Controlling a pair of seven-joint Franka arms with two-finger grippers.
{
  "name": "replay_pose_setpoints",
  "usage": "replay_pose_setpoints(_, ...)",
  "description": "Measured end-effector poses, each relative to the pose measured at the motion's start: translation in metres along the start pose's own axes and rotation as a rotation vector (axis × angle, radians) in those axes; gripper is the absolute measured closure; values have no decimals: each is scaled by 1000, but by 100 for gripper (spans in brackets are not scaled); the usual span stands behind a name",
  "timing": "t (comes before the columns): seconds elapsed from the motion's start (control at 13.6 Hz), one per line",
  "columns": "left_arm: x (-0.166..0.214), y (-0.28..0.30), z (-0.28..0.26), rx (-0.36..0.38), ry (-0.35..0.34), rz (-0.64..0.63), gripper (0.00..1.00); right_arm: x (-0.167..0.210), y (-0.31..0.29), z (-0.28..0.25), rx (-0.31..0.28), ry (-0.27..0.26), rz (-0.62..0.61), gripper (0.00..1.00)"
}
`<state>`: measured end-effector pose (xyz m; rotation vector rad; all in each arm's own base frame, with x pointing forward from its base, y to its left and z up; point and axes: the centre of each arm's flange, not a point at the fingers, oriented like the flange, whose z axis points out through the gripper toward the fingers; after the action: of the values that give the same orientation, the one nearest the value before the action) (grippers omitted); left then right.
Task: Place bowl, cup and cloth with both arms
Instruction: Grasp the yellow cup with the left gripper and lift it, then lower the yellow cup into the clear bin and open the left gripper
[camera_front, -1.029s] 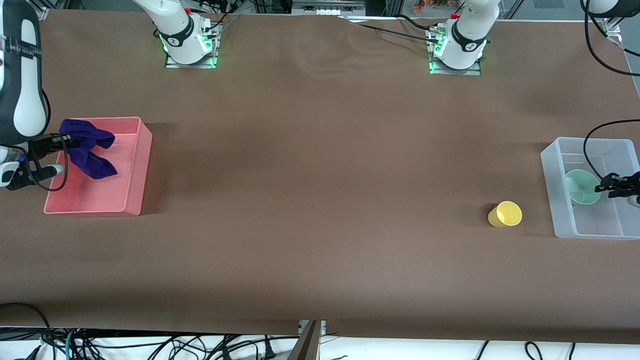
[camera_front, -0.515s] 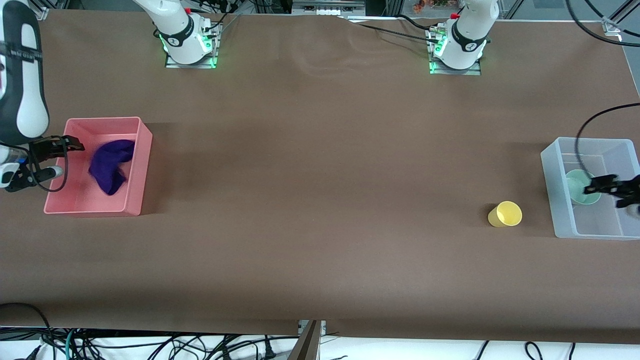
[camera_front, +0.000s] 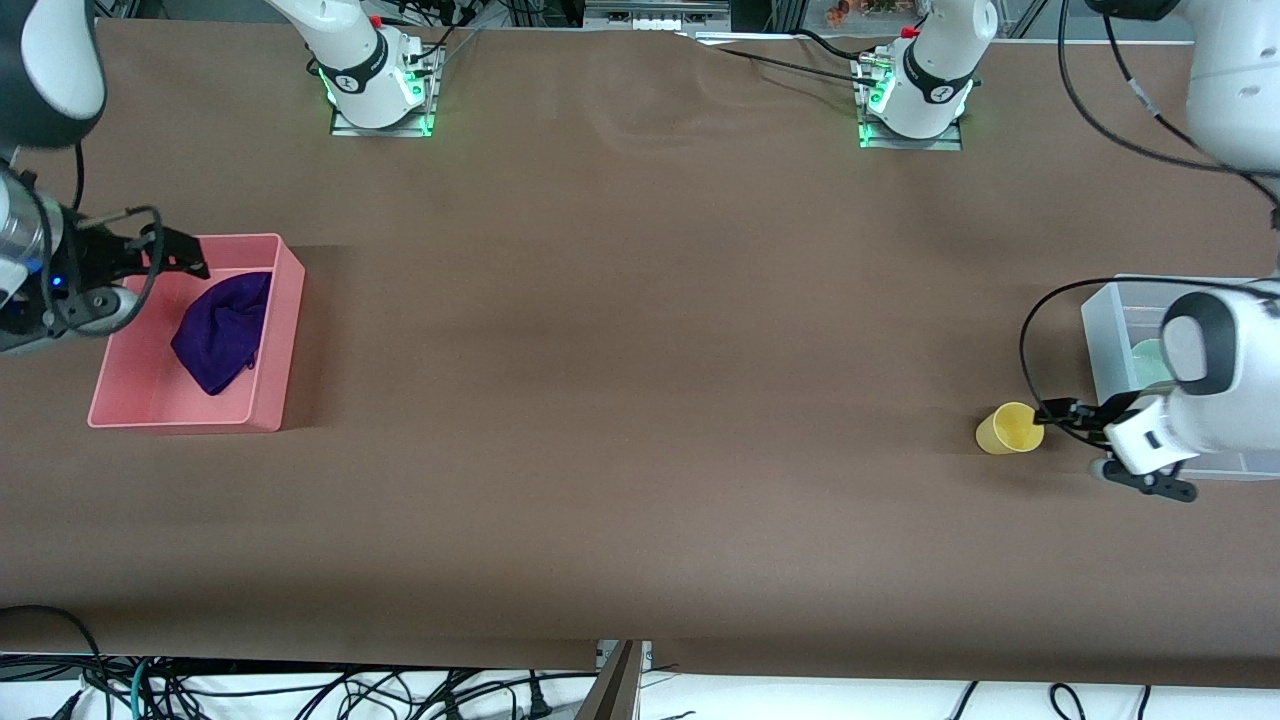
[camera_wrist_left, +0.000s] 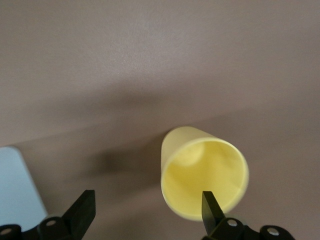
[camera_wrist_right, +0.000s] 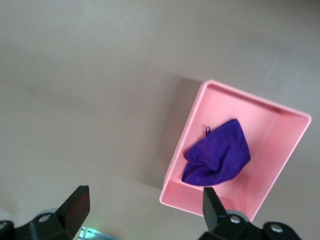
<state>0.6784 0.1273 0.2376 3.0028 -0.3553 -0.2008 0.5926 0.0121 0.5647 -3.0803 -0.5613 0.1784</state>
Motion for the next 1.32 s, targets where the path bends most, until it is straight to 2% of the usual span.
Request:
replay_pose_setpoints(0.07,0,2,18,3,12,2,12,-4,-5,-20,-13,38,1,0)
replay_pose_setpoints(0.29,3,11,32,8,24,12,45,-20,-2,-62,-52,133,15,0)
replay_pose_setpoints(0.44,3,10,27,12,31,11,68,-27,-1,-71,-79,139,18,0)
replay_pose_setpoints(0.66,2,8,21,17,38,7,97,-30,-4,-64,-64,94,78,0)
replay_pose_setpoints(0.88,-1,8,-6,18,28,6,96,-30,-12,-59,-52,66,160,0)
replay_pose_setpoints(1.03,-11,7,-51,16,1,-3,96,-28,-10,-56,-49,58,173,0)
replay_pose_setpoints(1.18,-34,-10,-107,21,-31,6,96,-26,-8,-51,-47,49,176,0)
replay_pose_setpoints(1.32,-66,-49,-149,56,-66,52,96,-24,-6,-47,-46,42,177,0)
